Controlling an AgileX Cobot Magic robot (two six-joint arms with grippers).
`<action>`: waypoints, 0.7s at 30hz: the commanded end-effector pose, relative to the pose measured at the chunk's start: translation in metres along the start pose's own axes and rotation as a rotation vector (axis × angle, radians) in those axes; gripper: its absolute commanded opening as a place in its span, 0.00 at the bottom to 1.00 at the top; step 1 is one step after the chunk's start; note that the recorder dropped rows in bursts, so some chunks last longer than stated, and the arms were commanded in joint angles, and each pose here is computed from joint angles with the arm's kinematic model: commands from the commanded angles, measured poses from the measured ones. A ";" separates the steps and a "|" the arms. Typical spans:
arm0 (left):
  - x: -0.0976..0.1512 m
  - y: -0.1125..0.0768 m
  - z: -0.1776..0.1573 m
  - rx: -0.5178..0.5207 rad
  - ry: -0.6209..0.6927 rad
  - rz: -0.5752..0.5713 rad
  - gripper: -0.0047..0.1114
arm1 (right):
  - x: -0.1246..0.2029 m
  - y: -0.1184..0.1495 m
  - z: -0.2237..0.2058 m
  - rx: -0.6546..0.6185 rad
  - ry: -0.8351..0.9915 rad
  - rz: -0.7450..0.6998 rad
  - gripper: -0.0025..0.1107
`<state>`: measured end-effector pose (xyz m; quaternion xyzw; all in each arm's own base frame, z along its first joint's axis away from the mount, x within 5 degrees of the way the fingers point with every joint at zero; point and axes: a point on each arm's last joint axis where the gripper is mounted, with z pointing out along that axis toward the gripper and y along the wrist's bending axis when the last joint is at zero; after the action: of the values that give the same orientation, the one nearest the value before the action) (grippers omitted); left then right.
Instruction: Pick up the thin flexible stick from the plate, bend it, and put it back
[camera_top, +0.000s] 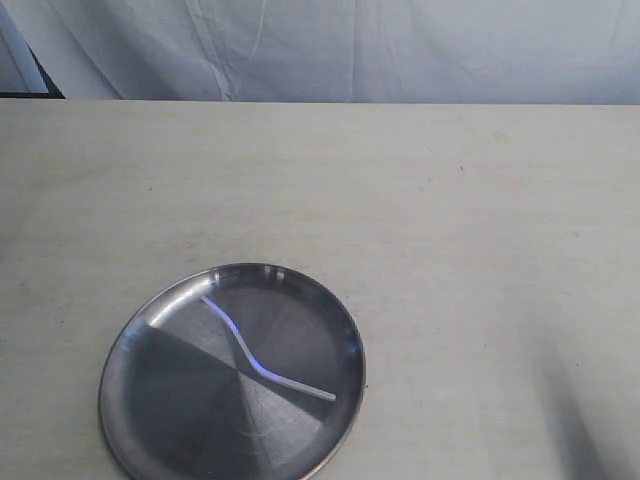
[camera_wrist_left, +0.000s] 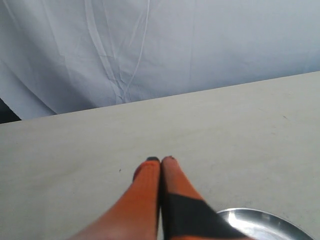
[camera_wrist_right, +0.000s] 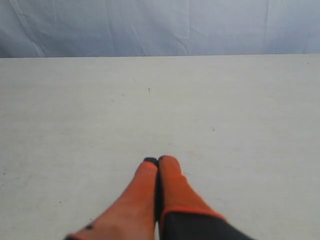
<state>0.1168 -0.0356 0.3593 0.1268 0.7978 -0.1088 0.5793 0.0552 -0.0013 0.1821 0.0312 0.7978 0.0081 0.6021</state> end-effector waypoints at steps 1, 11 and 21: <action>0.001 0.000 -0.001 -0.001 -0.002 -0.003 0.04 | -0.001 0.000 0.000 0.003 -0.021 -0.004 0.01; 0.001 0.000 -0.001 -0.001 -0.002 -0.003 0.04 | -0.001 0.000 0.000 -0.002 -0.024 -0.003 0.01; 0.035 0.001 -0.024 -0.059 -0.066 0.080 0.04 | -0.001 0.000 0.000 -0.002 -0.024 -0.003 0.01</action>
<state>0.0971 -0.0295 0.3452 0.1361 0.7873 -0.0853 0.5954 0.0554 -0.0013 0.1821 0.0311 0.7958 0.0081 0.6047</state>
